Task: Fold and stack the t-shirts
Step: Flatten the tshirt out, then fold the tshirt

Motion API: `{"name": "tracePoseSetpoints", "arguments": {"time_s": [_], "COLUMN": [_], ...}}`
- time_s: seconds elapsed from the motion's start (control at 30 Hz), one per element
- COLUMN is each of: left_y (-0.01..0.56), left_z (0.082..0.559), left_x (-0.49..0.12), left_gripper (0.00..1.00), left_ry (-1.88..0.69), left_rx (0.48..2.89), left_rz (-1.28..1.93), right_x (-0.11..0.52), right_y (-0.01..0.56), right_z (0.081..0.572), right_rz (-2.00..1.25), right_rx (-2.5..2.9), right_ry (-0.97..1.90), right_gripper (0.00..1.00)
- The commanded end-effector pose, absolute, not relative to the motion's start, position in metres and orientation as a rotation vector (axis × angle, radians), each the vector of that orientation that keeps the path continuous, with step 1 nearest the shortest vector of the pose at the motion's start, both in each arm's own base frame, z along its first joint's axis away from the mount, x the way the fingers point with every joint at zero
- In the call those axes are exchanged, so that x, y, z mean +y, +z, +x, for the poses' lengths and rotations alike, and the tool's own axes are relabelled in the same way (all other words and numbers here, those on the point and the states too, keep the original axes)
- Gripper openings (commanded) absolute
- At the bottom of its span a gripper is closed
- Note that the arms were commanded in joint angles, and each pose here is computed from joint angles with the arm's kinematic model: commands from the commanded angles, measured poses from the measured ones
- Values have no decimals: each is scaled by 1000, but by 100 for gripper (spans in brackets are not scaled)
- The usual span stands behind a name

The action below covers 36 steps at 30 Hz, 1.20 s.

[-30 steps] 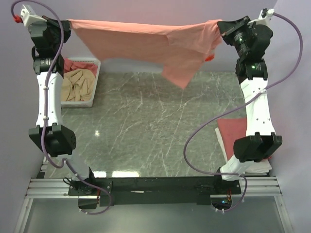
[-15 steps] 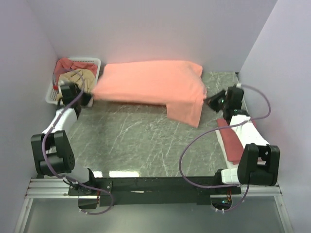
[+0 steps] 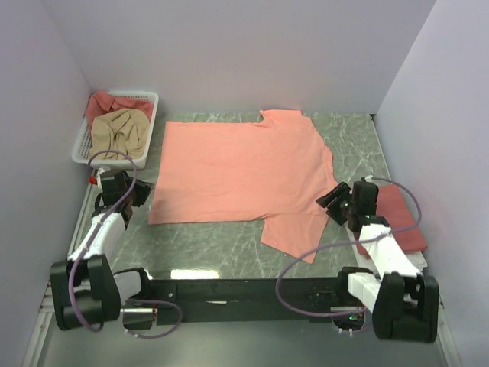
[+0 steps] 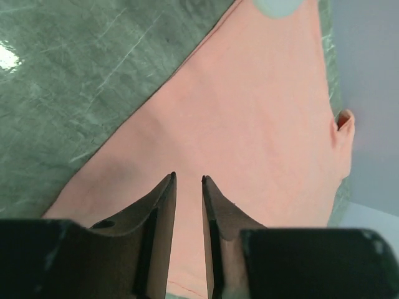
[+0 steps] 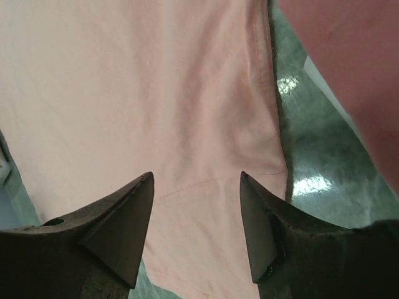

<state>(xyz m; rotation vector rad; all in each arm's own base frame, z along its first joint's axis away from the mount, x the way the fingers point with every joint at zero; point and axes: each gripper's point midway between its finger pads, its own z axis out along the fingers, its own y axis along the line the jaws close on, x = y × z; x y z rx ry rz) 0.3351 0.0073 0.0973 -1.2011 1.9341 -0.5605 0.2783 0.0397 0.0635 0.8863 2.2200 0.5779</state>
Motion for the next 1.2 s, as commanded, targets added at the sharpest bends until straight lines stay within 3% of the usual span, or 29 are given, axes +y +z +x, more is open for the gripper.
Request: {"name": "tracePoseSetpoints", "arguments": {"time_s": [0.0, 0.3, 0.5, 1.17], "left_y": [104, 77, 58, 18], "left_z": [320, 261, 243, 245], "left_x": [14, 34, 14, 16], "left_gripper": [28, 27, 29, 31], "left_ry": [-504, -202, -179, -61], "left_rx": [1899, 1883, 1900, 2001], "left_rz": [-1182, -1415, -1439, -1463], "right_x": [31, 39, 44, 61], "right_y": [73, 81, 75, 63], "right_z": [266, 228, 217, 204], "right_rz": [846, 839, 860, 909], "right_rx": [2182, 2186, 2232, 2354], "right_ry": [494, 504, 522, 458], "right_gripper": [64, 64, 64, 63]}}
